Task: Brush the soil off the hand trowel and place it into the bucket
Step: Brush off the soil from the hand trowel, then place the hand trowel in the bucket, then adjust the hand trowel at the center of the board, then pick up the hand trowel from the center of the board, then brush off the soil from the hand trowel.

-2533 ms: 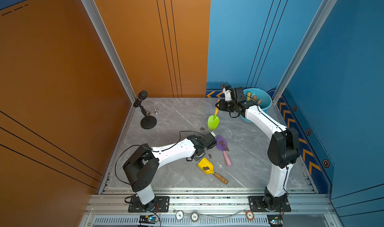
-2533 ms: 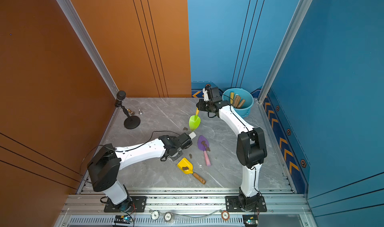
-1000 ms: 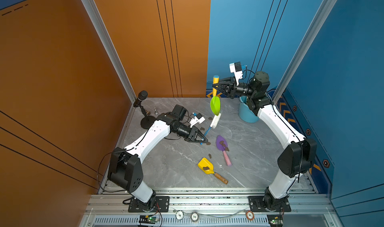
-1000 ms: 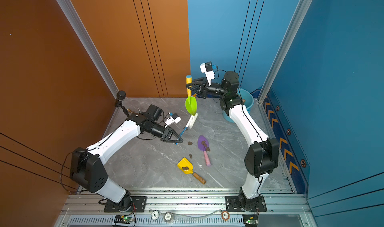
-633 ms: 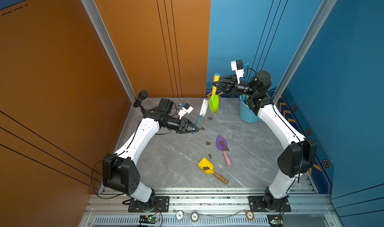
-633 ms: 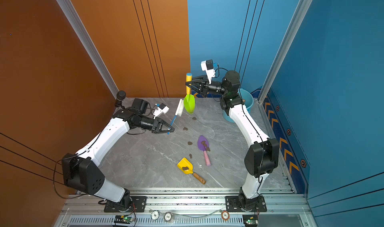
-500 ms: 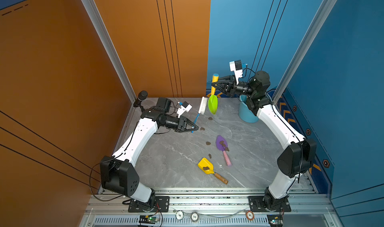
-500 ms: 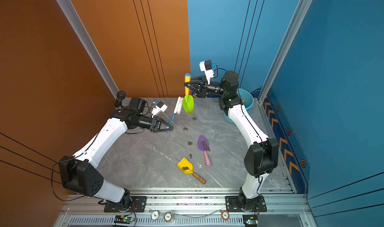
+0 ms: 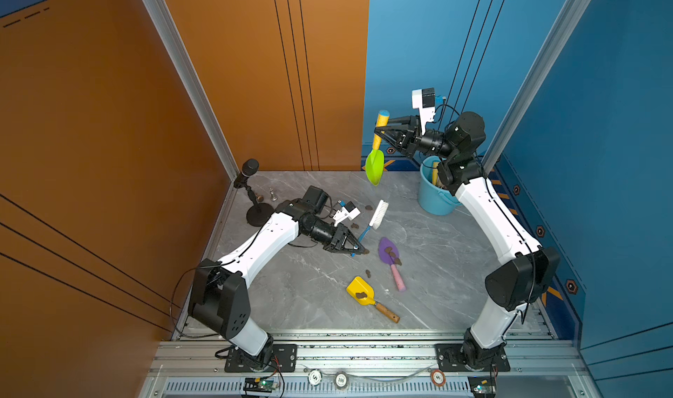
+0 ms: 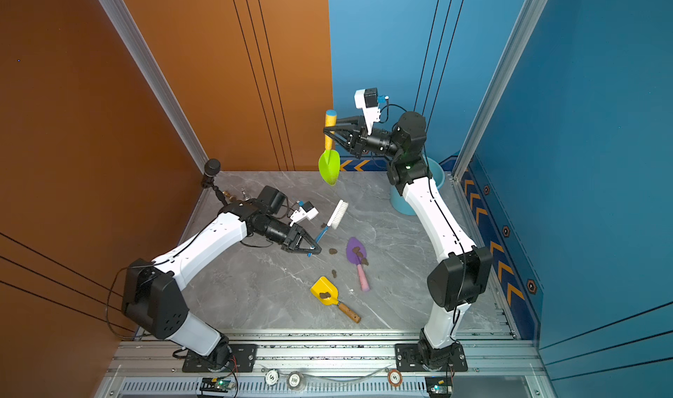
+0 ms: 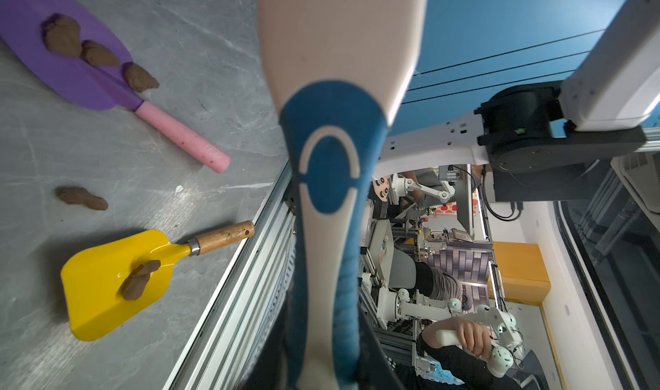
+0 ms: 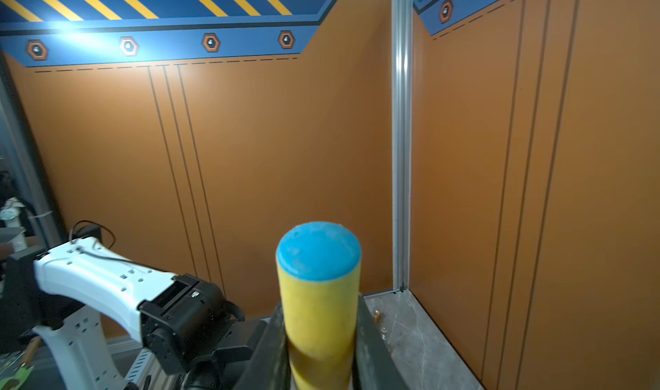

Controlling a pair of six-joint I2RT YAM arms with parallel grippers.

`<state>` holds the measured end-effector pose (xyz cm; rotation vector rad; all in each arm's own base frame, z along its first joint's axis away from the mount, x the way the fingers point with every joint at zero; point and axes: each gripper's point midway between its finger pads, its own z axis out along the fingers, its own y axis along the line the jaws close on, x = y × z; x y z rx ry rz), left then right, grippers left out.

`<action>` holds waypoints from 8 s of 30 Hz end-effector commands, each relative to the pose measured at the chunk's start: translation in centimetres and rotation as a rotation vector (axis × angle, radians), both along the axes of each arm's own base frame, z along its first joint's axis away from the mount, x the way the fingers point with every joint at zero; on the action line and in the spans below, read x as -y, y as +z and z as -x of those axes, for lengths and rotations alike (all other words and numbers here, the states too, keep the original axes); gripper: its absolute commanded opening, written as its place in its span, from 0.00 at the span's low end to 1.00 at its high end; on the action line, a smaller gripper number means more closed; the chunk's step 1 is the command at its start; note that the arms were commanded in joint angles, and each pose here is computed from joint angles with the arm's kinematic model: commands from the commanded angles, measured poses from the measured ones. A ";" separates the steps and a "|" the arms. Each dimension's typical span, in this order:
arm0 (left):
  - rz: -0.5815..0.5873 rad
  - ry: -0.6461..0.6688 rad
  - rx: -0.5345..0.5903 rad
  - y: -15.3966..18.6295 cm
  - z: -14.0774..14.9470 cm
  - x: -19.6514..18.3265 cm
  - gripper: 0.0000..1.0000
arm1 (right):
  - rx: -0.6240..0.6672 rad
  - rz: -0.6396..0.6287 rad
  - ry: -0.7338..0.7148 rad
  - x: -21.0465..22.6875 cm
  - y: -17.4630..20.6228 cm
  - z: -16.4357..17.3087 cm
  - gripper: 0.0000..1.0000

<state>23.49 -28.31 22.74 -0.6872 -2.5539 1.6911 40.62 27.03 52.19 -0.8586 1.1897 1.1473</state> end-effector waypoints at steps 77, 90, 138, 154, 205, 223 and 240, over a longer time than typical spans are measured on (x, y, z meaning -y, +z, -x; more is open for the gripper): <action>-0.447 0.457 0.584 -1.2 -6.7 -7.1 0.00 | -0.896 0.666 -0.890 7.6 -41.1 16.7 0.61; -0.465 0.411 0.603 -1.9 -5.2 -5.4 0.00 | -1.067 0.896 -0.939 9.6 -49.2 19.9 0.63; -0.447 0.608 0.689 1.8 -9.4 -5.9 0.00 | -1.088 0.331 -0.972 2.1 -31.7 7.7 0.99; -0.461 0.595 0.700 1.9 -10.0 -5.9 0.00 | -0.994 0.359 -1.042 6.8 -33.3 1.8 1.00; -0.731 0.412 0.731 -2.4 -6.2 -6.2 0.00 | -1.003 0.718 -1.148 7.7 -42.0 -6.4 0.20; -0.913 0.104 0.778 -9.1 -3.7 -2.0 0.00 | -0.888 0.610 -1.139 5.6 -31.9 -5.1 0.14; -1.117 -0.141 0.782 -13.2 0.1 -2.4 0.00 | -0.786 0.596 -1.219 6.8 -29.8 -6.0 0.14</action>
